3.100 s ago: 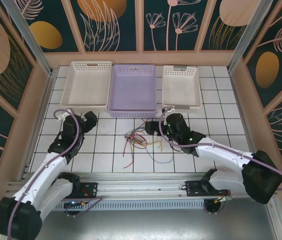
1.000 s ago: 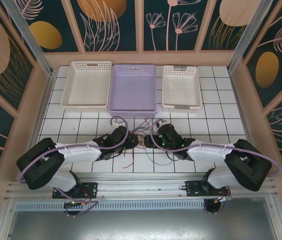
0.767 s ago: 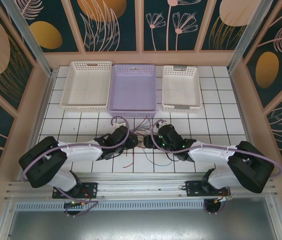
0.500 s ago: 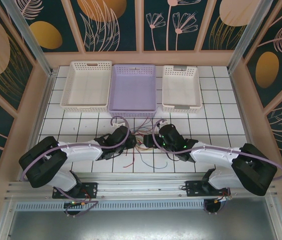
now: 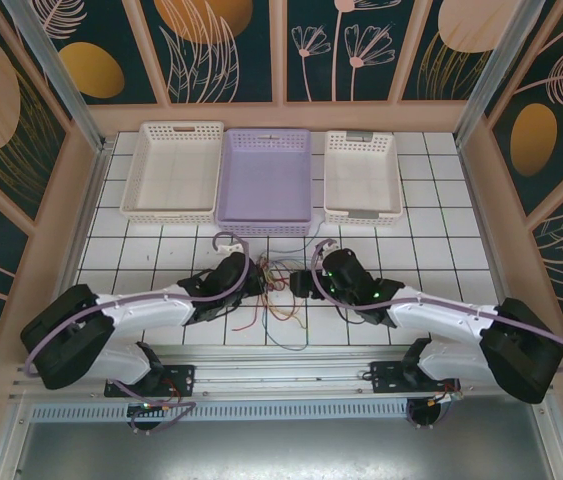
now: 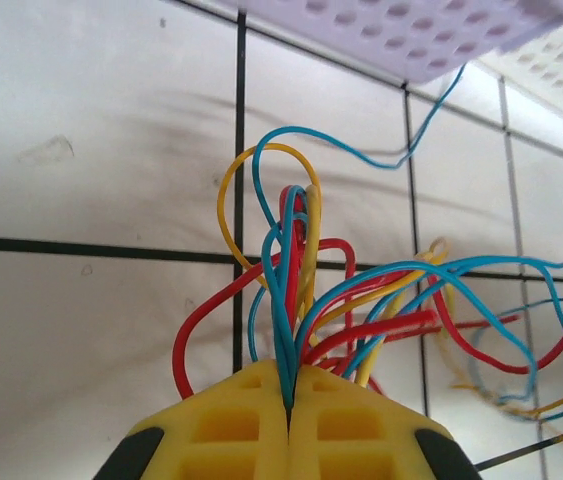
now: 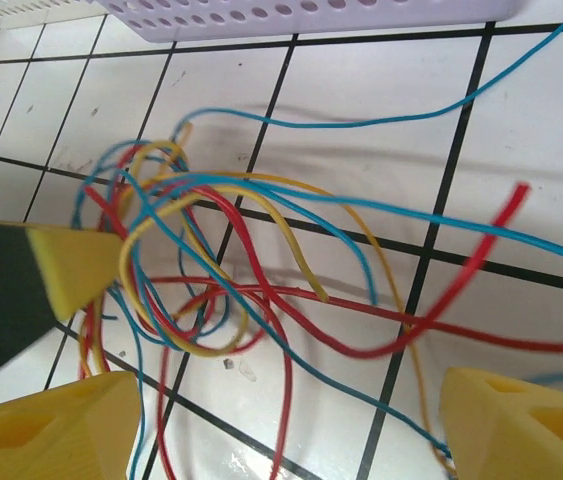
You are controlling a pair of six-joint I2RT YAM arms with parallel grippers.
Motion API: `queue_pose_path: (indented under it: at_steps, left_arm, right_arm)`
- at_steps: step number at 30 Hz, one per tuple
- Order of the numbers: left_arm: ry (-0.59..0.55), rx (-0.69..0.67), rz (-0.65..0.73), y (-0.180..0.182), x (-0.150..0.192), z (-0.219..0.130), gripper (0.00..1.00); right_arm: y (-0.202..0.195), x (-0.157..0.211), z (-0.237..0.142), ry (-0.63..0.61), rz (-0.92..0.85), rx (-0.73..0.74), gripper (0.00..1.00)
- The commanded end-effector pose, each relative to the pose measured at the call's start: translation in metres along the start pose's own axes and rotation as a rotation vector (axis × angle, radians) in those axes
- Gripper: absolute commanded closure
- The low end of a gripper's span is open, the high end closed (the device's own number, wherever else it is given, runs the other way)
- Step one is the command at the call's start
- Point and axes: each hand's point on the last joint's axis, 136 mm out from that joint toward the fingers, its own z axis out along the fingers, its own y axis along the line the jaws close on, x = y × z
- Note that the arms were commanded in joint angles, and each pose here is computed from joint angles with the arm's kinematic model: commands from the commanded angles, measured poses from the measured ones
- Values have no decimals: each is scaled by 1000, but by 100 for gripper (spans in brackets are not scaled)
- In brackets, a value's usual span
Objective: Untangle the cables
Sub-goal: Pick up the cables from the center of the table, then untie the cable from multiple cables.
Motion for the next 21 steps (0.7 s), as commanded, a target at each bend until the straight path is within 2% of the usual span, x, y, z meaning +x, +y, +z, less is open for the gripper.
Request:
queue_pose_path:
  at_steps: [1,7,15,21]
  left_arm:
    - [-96,36,-40,-11,-23,-18,100]
    - [-199,96,-58,-35,-54,-46,100]
    - [-260,191,-47,-66,-79,-74,100]
    - [-281,244,-16,-84,-89,-86,100]
  right_arm:
    - [8,-13,-14,-25,9,-3,21]
    - [18,-23,-29,-64,2,-44,21]
    - [48,-49,-69,-210,-17,-228,21]
    - [62,-62,-84,-251,-44,-295,21]
